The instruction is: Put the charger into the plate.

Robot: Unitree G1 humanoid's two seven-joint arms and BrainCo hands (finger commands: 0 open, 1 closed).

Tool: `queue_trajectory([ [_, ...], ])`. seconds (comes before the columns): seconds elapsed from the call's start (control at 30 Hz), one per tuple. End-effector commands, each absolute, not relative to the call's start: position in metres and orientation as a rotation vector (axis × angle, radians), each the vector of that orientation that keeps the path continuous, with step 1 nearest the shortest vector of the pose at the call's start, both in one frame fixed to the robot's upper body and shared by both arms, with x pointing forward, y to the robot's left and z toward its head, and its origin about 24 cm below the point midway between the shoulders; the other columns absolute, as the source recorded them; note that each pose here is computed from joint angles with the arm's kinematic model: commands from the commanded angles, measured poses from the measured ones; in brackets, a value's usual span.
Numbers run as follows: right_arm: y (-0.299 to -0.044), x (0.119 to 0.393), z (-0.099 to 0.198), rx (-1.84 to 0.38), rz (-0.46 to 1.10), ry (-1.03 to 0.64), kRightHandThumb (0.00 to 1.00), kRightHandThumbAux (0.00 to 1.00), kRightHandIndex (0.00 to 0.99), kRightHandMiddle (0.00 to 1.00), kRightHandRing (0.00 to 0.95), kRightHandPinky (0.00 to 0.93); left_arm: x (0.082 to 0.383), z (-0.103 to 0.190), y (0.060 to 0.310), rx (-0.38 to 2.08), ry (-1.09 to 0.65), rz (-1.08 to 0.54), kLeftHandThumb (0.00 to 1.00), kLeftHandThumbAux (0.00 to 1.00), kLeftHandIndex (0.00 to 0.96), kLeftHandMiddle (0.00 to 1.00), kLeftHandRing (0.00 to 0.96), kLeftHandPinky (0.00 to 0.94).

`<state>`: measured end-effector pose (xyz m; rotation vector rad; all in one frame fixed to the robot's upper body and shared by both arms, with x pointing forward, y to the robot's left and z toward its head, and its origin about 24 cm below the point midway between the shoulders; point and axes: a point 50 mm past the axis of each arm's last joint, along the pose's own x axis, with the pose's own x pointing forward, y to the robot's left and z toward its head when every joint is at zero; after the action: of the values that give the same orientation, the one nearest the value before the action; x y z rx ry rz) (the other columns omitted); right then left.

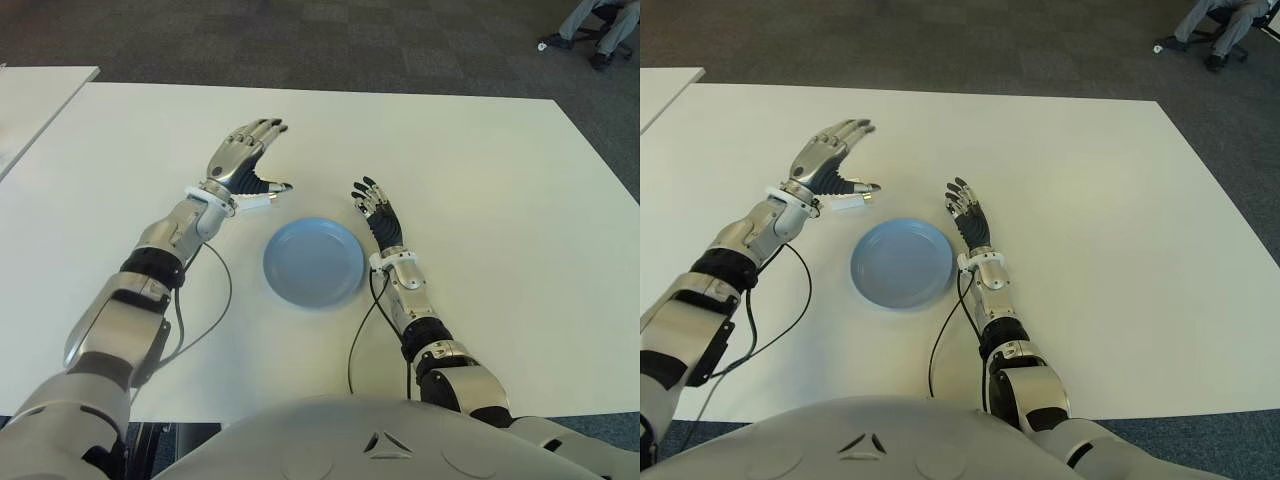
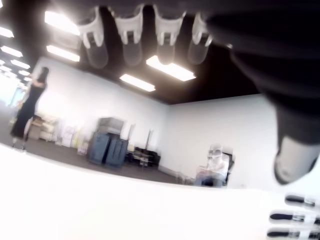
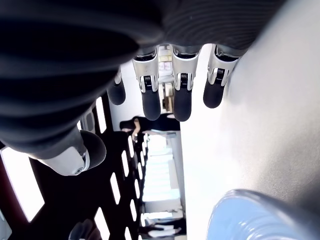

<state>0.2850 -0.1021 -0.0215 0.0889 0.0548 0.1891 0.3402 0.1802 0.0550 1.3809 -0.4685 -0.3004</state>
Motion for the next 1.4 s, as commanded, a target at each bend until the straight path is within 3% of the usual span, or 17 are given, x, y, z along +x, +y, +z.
queue_trajectory([
  [0.03, -0.1, 0.272, -0.041, 0.108, 0.181, 0.153, 0.0, 0.528, 0.078, 0.172, 0.145, 0.13, 0.34, 0.042, 0.185, 1.522, -0.432, -0.386, 0.081, 0.538, 0.0, 0.008, 0.002, 0.0],
  [0.5, -0.102, 0.272, -0.04, 0.109, 0.182, 0.15, 0.0, 0.529, 0.076, 0.191, 0.164, 0.133, 0.337, 0.025, 0.186, 1.619, -0.364, -0.529, 0.075, 0.521, 0.0, 0.0, 0.0, 0.0],
  [1.4, -0.109, 0.268, -0.041, 0.094, 0.185, 0.133, 0.0, 0.531, 0.076, 0.208, 0.185, 0.14, 0.332, 0.009, 0.21, 1.603, -0.102, -0.503, 0.097, 0.497, 0.0, 0.0, 0.0, 0.0],
])
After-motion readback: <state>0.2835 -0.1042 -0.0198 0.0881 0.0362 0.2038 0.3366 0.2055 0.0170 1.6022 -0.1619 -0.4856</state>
